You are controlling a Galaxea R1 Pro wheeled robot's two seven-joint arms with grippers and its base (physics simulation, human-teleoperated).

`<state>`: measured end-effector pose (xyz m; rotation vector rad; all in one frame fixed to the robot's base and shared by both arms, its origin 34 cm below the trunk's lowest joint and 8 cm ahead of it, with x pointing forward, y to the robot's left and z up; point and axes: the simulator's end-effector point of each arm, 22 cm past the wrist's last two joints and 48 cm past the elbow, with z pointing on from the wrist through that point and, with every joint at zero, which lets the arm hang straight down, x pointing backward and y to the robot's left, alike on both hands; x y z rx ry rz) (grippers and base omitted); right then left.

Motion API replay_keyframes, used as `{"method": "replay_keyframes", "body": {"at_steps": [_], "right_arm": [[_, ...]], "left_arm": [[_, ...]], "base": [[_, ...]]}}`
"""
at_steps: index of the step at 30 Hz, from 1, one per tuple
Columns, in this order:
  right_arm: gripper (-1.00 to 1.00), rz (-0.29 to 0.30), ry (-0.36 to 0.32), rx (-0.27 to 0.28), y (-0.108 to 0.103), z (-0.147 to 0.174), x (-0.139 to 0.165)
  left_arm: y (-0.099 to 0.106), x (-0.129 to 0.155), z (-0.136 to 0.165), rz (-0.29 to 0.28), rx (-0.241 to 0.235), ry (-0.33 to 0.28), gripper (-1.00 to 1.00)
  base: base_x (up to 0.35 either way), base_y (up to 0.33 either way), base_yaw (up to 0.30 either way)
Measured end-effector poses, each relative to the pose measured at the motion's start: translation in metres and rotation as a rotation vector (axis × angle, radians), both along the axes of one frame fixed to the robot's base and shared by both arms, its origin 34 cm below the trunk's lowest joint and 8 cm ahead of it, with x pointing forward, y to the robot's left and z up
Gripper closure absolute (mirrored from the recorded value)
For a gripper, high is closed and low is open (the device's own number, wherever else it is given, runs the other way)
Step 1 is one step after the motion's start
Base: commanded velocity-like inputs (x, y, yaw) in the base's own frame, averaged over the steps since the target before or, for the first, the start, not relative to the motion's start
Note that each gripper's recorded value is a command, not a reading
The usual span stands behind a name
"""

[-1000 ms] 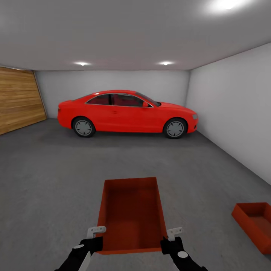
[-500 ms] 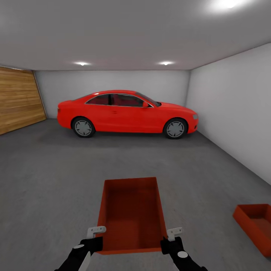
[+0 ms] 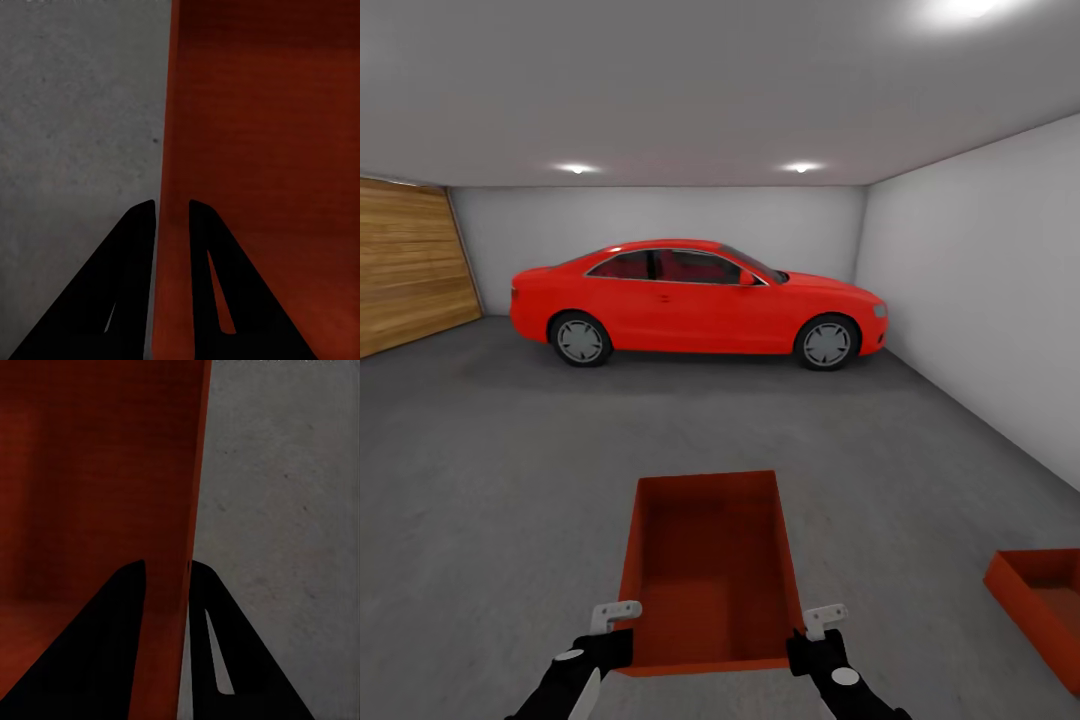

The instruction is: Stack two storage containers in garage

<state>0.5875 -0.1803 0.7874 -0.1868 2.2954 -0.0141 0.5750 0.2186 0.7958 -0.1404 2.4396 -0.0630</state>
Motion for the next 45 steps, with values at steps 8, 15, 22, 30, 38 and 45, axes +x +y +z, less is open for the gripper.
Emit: {"method": "replay_keyframes", "body": {"at_steps": [8, 15, 22, 30, 38, 45], "right_arm": [[1.0, 0.0, -0.001, 0.0, 0.0003, 0.0002, 0.0], [1.0, 0.0, 0.0, 0.0, 0.0004, -0.0001, 0.0002], [1.0, 0.0, 0.0, 0.0, 0.0004, -0.0002, 0.0003], [1.0, 0.0, 0.0, 0.0, 0.0003, 0.0, 0.0001], [1.0, 0.0, -0.001, 0.0, 0.0004, 0.0003, 0.0], [1.0, 0.0, -0.001, 0.0, 0.0004, 0.0003, 0.0001]], "left_arm": [[0.0002, 0.0, 0.0001, -0.001, 0.0, -0.001, 1.0], [0.0004, 0.0003, -0.0002, 0.0, -0.001, 0.0, 1.0], [0.0004, 0.0003, -0.0002, 0.0, 0.0, 0.0, 1.0], [0.0003, 0.0002, 0.0, -0.001, 0.0, 0.0, 1.0], [0.0004, 0.0001, 0.0002, 0.0, -0.001, -0.001, 1.0], [0.0004, 0.0001, 0.0002, 0.0, -0.001, -0.001, 1.0]], "base": [[0.311, 0.0, 0.0], [0.136, 0.0, 0.0], [0.006, 0.0, 0.0], [0.066, 0.0, 0.0], [0.304, 0.0, 0.0], [0.326, 0.0, 0.0]]}}
